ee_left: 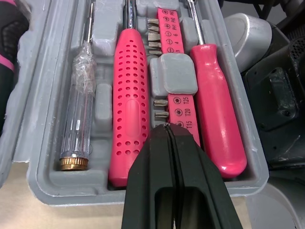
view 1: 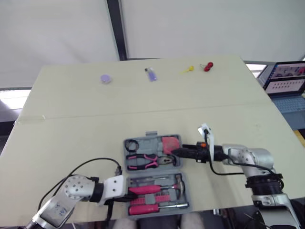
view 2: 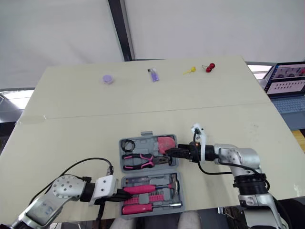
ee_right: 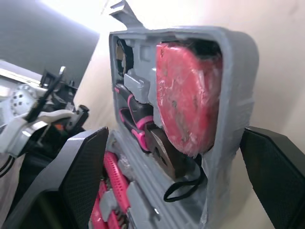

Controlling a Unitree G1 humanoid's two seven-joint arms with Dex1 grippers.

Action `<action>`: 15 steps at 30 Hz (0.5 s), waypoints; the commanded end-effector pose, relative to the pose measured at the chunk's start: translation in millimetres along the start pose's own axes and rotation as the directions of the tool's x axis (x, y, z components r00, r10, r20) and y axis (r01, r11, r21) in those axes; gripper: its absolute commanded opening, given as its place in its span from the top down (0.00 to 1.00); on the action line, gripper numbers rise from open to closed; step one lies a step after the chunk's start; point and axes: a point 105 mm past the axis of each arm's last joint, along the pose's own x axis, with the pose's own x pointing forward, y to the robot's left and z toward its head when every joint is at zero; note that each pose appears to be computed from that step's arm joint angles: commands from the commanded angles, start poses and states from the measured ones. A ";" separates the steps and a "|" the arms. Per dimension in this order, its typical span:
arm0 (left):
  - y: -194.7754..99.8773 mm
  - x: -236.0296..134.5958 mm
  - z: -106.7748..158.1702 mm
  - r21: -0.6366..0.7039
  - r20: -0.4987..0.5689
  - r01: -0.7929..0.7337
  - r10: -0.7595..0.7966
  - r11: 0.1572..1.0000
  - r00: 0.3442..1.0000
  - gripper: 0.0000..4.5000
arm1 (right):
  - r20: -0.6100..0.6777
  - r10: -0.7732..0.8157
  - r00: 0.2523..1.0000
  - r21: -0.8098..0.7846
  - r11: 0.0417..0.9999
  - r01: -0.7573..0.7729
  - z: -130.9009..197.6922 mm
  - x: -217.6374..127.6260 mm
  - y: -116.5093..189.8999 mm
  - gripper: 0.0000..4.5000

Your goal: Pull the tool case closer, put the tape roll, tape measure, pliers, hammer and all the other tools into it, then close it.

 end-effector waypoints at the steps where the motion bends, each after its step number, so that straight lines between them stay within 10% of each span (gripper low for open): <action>1: -6.0 -5.0 -32.1 -0.190 -0.053 -0.079 0.070 0.979 0.996 1.00 | 0.016 0.114 0.993 -0.055 0.992 -0.113 8.3 0.0 21.6 0.01; 15: -19.3 -9.6 -36.0 -0.395 0.077 -0.237 0.289 0.888 0.954 1.00 | -0.103 0.188 0.977 -0.140 0.969 -0.201 4.0 -13.9 46.1 0.01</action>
